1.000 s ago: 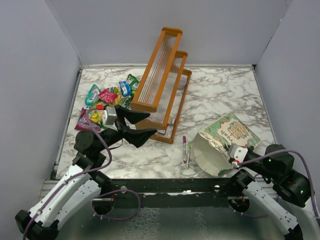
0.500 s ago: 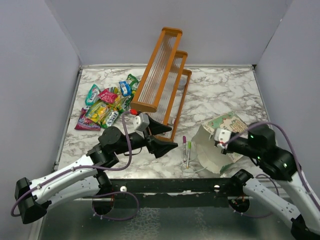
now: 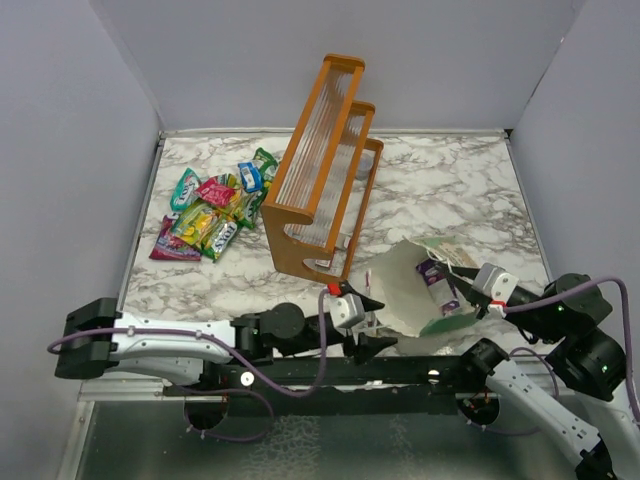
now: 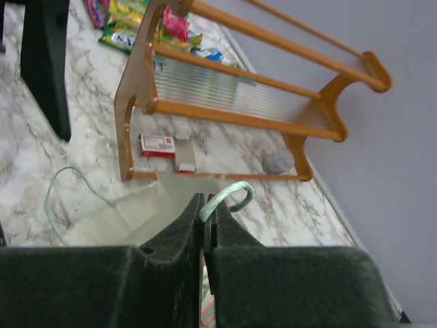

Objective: Take the snacks out of the paper bag
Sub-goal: Adjust the paper bag at the center of the board, then take out the snack from the paper bag.

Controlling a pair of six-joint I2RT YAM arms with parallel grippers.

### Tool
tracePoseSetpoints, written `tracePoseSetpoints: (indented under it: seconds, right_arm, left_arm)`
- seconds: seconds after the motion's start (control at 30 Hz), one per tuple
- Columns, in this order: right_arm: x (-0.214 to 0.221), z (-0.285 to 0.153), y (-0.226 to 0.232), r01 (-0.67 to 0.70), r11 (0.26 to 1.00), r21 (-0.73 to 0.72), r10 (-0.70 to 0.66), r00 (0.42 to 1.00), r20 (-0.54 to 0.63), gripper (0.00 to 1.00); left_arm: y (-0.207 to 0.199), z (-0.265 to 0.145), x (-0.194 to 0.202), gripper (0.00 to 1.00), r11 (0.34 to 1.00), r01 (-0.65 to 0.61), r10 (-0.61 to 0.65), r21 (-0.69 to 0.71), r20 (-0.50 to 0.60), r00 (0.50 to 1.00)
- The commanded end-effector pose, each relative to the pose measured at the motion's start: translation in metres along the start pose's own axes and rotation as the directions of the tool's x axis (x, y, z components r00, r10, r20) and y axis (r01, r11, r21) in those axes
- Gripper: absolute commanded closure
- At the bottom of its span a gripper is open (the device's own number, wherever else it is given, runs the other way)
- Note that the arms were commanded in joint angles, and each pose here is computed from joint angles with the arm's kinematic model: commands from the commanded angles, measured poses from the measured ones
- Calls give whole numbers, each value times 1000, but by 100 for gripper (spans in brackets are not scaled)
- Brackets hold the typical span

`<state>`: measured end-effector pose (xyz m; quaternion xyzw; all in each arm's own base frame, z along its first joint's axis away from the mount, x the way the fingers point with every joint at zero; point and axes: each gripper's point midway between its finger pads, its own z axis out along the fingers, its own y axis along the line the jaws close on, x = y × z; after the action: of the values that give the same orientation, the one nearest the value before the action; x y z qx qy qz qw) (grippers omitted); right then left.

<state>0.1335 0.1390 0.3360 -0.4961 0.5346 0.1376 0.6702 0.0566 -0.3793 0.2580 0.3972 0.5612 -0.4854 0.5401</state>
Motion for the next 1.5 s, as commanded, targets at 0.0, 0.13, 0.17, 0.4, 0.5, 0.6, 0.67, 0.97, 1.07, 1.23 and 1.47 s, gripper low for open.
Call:
tracePoseSetpoints:
  seconds: [0.0,0.13,0.17,0.4,0.5,0.6,0.67,0.97,1.07,1.23,1.47]
  right_arm:
    - [-3,-1,2,-31,1000,-2,32,999,13,98]
    - [-2,-5,9,-28,999,-17,29,999,26,98]
    - [-2,-6,11,-24,999,-25,24,999,31,98]
    - [16,-2,27,-3,992,-125,-2,999,-41,98]
    - [20,3,35,13,985,-174,-21,999,-41,98]
    - [23,8,37,37,980,-198,-44,998,-33,98]
    - [20,11,35,58,979,-197,-63,998,-18,98]
    - [-29,21,8,67,990,-124,-52,992,119,98]
    - [-45,15,-9,59,997,-43,-51,987,154,98]
    - [-62,5,-27,52,997,57,-62,978,200,98]
    - [-51,9,-26,41,996,73,-54,981,186,98]
  left_arm:
    - [34,21,2,39,976,-3,26,-218,105,994]
    - [35,45,14,51,975,-21,40,-220,82,996]
    - [35,49,15,57,977,-15,32,-215,79,996]
    - [33,66,22,61,972,60,-62,-228,0,998]
    - [37,70,30,66,961,80,-92,-264,-33,995]
    - [39,76,43,68,949,102,-135,-299,-93,986]
    - [37,81,46,69,934,150,-195,-324,-112,974]
    - [36,95,60,70,860,378,-425,-343,-71,902]
    - [39,101,76,71,846,412,-464,-339,-88,881]
    - [47,113,92,72,840,412,-474,-352,-109,874]
    - [54,120,97,72,830,454,-506,-324,-93,858]
